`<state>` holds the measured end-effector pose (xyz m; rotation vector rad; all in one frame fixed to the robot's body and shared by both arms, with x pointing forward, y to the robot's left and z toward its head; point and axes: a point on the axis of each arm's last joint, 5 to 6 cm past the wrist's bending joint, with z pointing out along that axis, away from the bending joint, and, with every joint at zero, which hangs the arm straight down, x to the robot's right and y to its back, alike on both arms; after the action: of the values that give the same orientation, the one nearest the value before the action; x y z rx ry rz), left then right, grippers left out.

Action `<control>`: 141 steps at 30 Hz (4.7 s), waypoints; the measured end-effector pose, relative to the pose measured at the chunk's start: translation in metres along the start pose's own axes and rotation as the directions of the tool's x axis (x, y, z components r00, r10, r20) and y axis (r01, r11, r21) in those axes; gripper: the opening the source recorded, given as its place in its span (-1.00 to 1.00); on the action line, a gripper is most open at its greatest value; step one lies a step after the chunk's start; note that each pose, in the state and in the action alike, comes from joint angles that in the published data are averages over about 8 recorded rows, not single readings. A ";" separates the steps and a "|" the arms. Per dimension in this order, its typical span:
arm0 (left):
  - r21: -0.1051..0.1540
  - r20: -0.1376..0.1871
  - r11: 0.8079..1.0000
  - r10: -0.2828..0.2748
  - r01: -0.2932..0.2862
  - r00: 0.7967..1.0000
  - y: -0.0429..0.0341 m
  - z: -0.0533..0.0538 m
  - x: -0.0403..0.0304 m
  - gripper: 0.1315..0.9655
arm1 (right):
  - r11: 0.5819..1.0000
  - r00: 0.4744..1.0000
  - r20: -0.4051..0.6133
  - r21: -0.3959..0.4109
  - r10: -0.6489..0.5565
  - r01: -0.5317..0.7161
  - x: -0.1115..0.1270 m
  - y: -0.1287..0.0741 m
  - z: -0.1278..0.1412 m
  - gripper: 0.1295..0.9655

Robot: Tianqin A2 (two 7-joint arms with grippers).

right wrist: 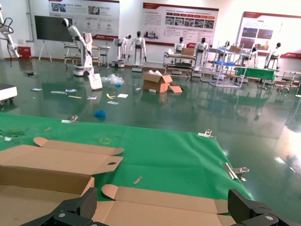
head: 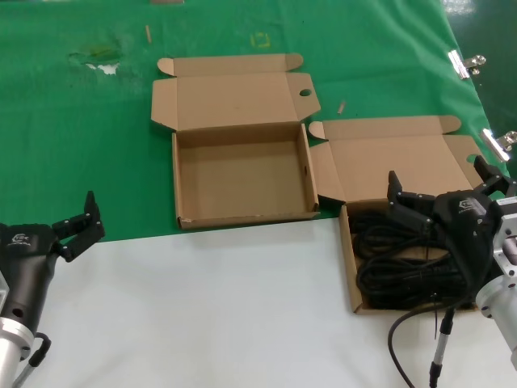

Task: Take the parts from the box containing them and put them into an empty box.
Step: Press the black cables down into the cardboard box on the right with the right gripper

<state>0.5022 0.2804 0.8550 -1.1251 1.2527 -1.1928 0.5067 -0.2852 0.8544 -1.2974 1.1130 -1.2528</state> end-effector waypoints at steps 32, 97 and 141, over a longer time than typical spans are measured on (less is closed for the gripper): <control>0.000 0.000 1.000 0.000 0.000 1.000 0.0000 0.000 0.0000 0.83 | 1.000 1.000 0.000 0.000 0.000 0.000 0.000 0.000 0.000 1.00; 0.000 0.000 1.000 0.000 0.000 1.000 0.0000 0.000 0.0000 -0.98 | 0.407 0.252 0.701 0.059 -0.667 0.912 0.139 -0.064 0.011 1.00; 0.000 0.000 1.000 0.000 0.000 1.000 0.0000 0.000 0.0000 -0.98 | 0.416 0.305 0.681 -0.001 -0.666 0.909 0.150 -0.056 0.015 -0.54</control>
<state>0.5022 0.2804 0.8550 -1.1252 1.2526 -1.1930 0.5283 -0.4275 0.9253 -2.5836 0.1199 -1.1282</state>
